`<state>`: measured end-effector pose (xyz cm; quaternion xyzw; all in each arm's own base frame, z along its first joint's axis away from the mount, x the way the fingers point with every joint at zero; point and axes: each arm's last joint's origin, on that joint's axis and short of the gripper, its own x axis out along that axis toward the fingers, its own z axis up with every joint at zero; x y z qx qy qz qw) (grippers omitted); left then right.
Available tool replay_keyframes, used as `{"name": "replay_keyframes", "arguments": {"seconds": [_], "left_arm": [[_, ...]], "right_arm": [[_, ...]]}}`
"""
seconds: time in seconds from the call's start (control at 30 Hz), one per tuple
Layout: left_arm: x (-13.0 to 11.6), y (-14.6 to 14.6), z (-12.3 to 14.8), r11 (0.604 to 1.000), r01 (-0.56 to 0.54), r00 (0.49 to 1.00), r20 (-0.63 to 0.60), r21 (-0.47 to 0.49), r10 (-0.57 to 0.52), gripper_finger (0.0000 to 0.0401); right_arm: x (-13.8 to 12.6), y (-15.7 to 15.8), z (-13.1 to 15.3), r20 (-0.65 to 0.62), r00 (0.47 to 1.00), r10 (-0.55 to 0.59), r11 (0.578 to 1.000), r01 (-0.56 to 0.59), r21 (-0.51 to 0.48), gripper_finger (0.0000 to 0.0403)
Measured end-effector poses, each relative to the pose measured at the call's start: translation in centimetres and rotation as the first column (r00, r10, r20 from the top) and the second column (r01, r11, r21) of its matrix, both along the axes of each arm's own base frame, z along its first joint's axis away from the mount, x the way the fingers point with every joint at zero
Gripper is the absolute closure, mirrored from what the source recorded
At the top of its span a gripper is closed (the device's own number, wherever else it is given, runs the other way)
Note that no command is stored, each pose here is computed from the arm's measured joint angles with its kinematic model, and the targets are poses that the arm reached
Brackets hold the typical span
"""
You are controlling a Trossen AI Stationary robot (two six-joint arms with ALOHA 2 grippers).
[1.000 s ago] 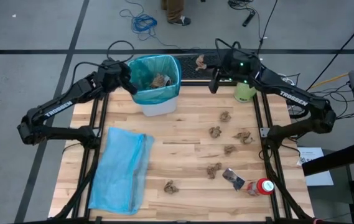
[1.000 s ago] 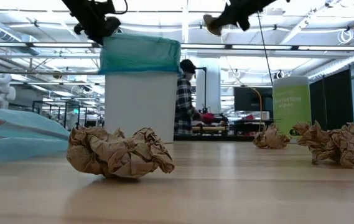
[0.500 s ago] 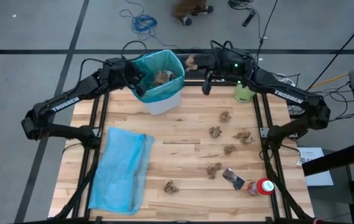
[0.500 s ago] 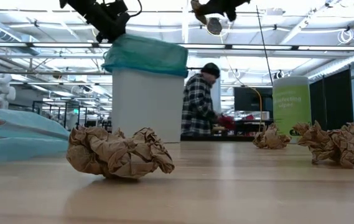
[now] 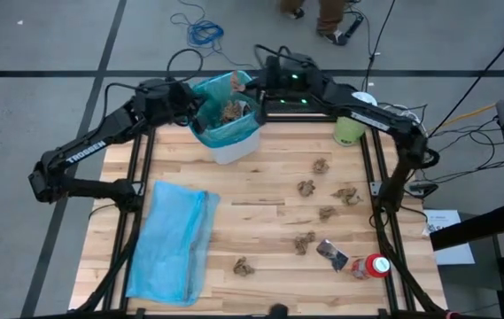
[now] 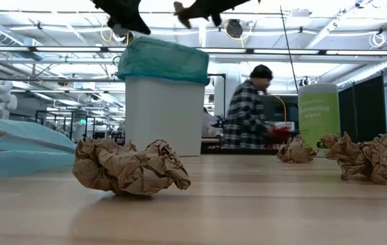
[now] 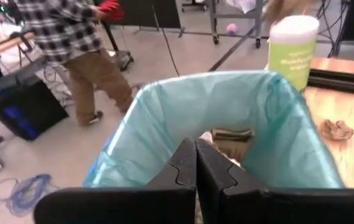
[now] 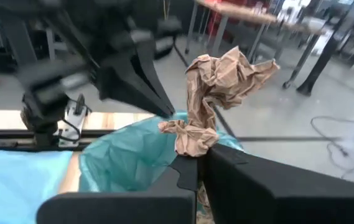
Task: Place trash/remove bag and relplace
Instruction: Put the brown paper into the blue trash bag inside the white trash bin
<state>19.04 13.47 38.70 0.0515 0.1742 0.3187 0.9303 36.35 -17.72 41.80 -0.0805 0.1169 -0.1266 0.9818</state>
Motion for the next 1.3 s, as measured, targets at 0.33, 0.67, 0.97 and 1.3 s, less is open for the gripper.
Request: {"name": "replay_keyframes", "arguments": {"seconds": [0.33,0.67,0.97,1.3], "left_arm": [[-1.4,0.5,-0.2,0.913,-0.405,0.91,-0.078,0.056,0.408,0.04],[-2.4,1.4,-1.5,0.858,-0.512,0.856,-0.1,-0.031,0.507,0.04],[-2.6,2.4,-4.8,0.851,-0.514,0.852,-0.186,-0.111,0.49,0.04],[-2.4,2.6,-6.0,0.867,-0.483,0.871,-0.172,-0.126,0.46,0.04]], "right_arm": [[4.4,-2.3,-2.1,-0.163,0.987,0.008,0.998,0.003,0.063,0.032],[5.0,-2.6,-2.5,-0.153,0.988,0.002,0.999,0.006,0.052,0.0151],[1.0,-4.4,-0.5,-0.297,0.869,-0.396,0.913,0.338,-0.227,0.0227],[-3.7,-10.4,-2.1,-0.378,0.837,-0.396,0.902,0.432,0.013,0.0393]]}}
